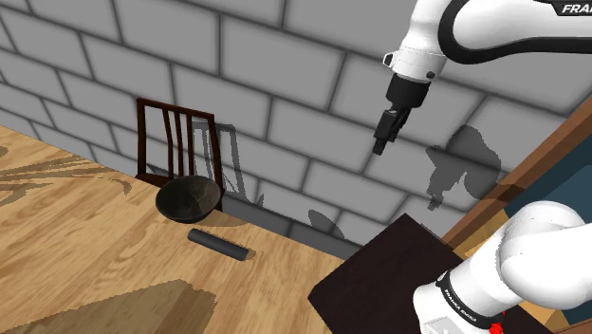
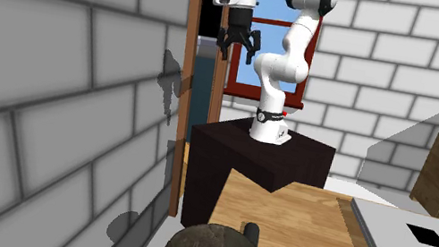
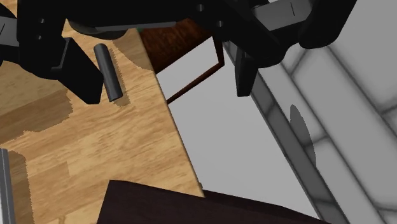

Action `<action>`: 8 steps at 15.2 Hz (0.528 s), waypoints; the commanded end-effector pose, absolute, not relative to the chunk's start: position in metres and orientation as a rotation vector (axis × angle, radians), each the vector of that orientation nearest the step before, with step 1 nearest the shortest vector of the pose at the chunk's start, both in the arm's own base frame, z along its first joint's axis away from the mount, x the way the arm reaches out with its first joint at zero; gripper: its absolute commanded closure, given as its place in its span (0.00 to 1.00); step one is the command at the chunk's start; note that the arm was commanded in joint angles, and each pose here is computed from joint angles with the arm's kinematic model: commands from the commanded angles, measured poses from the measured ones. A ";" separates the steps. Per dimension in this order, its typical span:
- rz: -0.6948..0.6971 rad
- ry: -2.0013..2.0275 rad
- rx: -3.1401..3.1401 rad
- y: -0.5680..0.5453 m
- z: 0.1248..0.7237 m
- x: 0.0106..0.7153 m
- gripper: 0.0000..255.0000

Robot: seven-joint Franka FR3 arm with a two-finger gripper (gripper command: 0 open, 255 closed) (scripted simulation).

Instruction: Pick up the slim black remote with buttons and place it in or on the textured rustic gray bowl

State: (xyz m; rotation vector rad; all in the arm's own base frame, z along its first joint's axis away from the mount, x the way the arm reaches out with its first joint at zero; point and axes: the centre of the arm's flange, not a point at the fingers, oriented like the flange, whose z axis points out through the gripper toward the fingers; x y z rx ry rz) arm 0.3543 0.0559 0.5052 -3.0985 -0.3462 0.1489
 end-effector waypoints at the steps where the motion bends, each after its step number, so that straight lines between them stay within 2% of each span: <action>1: 0.141 -0.369 -3.093 0.069 0.483 0.364 0.00; 8: 0.123 -0.451 -3.073 0.119 0.415 0.399 0.00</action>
